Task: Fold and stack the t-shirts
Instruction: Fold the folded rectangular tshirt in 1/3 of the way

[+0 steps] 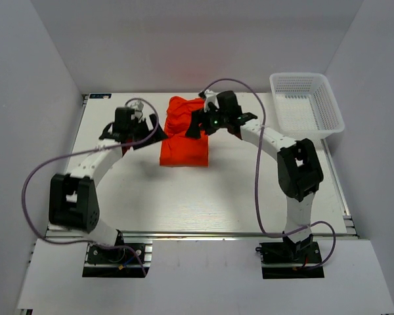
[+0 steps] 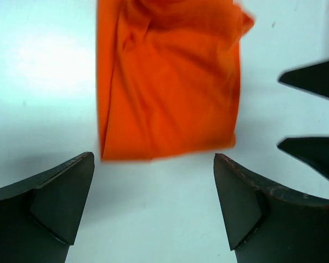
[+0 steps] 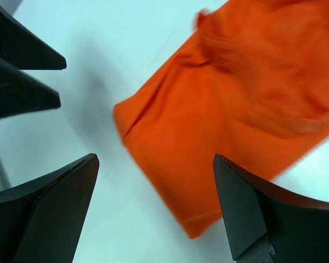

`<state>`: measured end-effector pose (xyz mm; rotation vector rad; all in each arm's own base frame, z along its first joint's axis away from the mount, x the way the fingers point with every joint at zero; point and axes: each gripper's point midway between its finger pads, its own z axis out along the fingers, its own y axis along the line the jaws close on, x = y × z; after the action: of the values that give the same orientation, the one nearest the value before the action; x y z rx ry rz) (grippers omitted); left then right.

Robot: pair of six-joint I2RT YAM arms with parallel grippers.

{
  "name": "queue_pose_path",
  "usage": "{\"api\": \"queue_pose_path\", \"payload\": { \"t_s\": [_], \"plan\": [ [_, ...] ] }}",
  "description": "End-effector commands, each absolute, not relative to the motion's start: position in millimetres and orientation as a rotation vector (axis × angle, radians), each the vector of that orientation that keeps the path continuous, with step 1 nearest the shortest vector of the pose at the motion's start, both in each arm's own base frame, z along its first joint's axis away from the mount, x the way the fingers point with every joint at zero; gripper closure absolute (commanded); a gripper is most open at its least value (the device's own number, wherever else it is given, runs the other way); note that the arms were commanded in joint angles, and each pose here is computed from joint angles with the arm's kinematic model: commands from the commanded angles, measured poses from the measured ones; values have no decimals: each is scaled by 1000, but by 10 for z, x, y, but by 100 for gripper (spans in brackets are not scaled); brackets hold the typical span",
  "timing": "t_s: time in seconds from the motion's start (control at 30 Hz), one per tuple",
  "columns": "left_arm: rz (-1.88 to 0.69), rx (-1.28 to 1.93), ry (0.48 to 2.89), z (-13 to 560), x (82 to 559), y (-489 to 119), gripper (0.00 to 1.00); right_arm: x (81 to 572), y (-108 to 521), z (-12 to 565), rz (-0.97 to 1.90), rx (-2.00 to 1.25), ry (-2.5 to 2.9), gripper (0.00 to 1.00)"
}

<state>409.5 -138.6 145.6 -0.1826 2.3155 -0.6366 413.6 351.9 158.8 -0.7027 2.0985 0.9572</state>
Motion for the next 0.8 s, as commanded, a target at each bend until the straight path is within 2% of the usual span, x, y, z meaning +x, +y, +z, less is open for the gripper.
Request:
{"api": "queue_pose_path", "payload": {
  "t_s": [0.0, 0.03, 0.07, 0.1, 0.13, 0.2, 0.47, 0.67, 0.77],
  "plan": [
    [-611, -228, 2334, 1269, 3630, -1269, 0, 3992, 3835, 1524, 1038, -856, 2063, 10],
    [-600, -232, 2333, 1250, 3557, -1240, 0, 4023, 3870, 1526, 1049, -856, 2055, 10],
    [-605, -226, 2308, 1324, 3483, -1227, 0, 4000, 3932, 1283, 1093, -859, 2109, 10],
    [-604, -224, 2341, 1204, 3343, -1234, 0, 4126, 4009, 1433, 1101, -860, 2060, 10],
    [-602, -225, 2349, 1182, 3272, -1221, 0, 4178, 4042, 1184, 1116, -853, 2103, 10],
    [-612, -216, 2382, 1066, 3098, -1239, 0, 4355, 4133, 1227, 1119, -848, 2048, 10],
    [-634, -184, 2417, 950, 2846, -1235, 0, 5099, 4187, 980, 1112, -653, 1927, 10],
    [-658, -152, 2386, 996, 2916, -1279, 0, 4920, 4126, 786, 1305, -614, 1986, 10],
    [-652, -141, 2390, 990, 2995, -1291, 0, 4903, 4154, 1065, 1333, -635, 1964, 10]
  ]
}}
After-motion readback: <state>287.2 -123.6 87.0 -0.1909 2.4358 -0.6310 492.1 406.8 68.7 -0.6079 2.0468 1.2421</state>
